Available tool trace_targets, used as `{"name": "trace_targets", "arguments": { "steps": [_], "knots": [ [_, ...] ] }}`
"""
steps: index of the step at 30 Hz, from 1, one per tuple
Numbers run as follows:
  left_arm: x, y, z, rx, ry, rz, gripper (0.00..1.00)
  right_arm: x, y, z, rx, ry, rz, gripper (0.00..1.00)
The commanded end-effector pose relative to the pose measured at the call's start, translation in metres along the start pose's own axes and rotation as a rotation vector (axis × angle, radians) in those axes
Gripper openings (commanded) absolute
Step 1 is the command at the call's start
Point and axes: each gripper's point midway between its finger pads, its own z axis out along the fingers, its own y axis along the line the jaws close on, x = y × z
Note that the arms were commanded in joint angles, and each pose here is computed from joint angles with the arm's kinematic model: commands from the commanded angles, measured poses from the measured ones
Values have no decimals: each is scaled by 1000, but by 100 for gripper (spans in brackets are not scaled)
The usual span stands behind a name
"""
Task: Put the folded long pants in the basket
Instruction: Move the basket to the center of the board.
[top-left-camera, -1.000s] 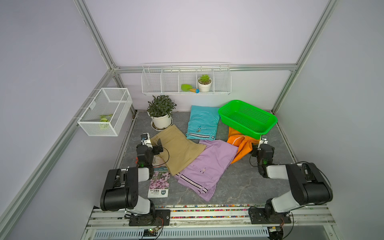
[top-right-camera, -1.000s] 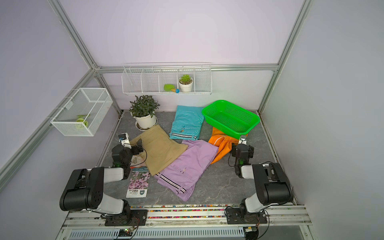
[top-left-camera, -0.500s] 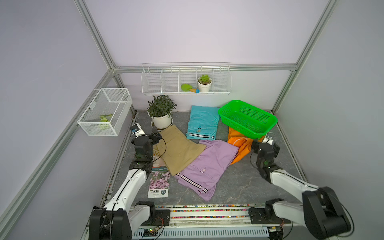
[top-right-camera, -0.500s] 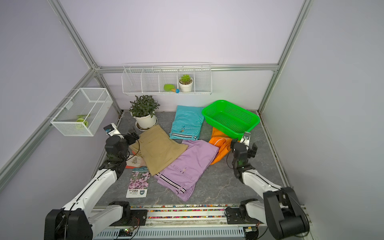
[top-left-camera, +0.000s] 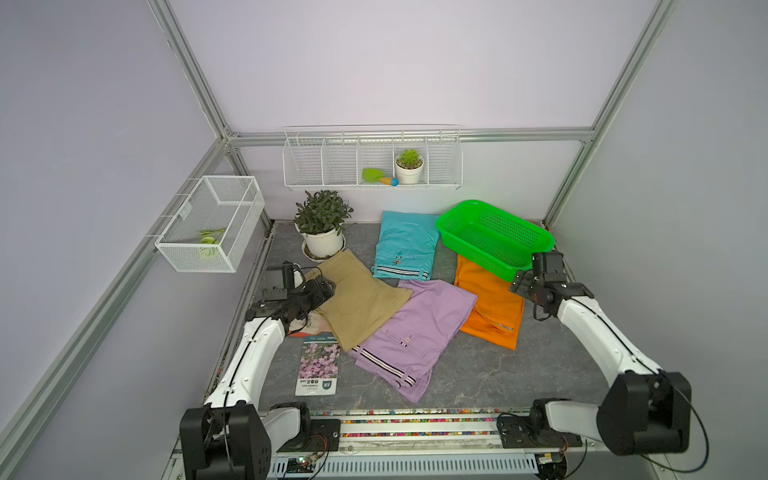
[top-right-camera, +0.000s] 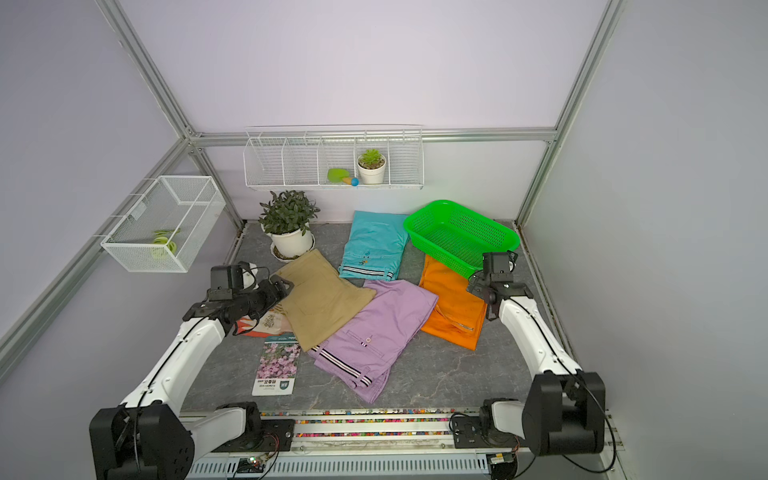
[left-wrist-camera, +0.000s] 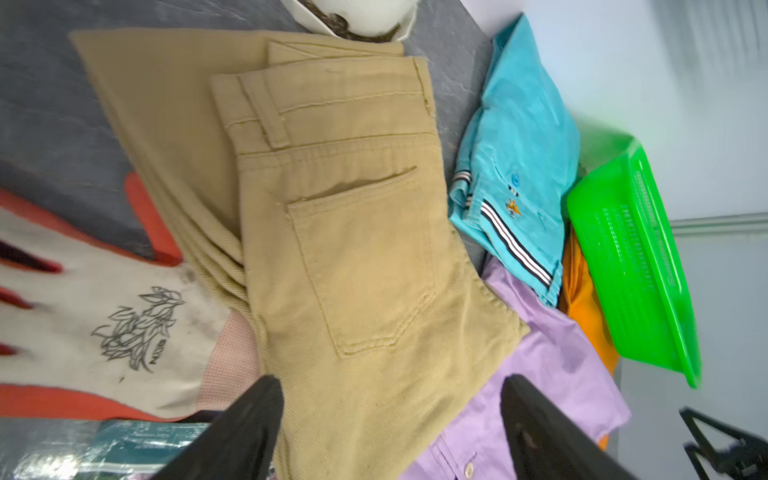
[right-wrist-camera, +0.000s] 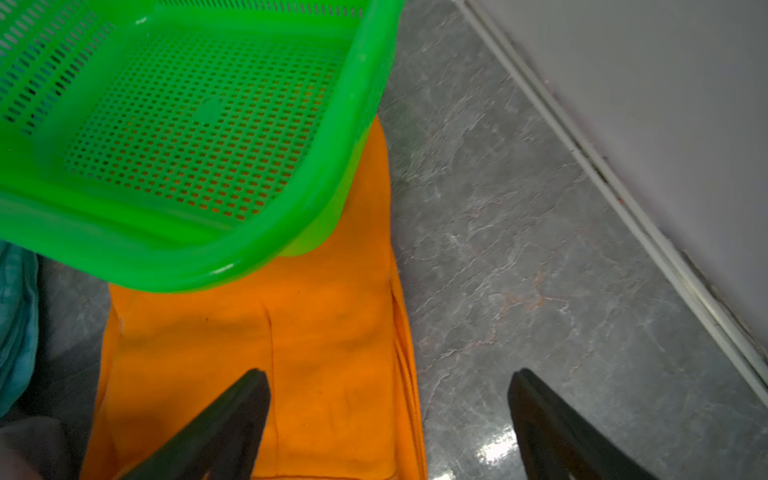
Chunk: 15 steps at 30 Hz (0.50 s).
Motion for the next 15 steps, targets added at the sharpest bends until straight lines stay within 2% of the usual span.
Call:
{"name": "trace_targets", "arguments": {
  "steps": [1,7,15],
  "knots": [
    [22,-8,-14,35,100,99,86,-1,14,4,-43,100,18,95],
    [19,-12,-24,56,24,120,86,-33,21,20,-119,154,185,92],
    [20,-14,-26,61,31,123,86,-51,29,8,-185,167,225,90]
  ]
}}
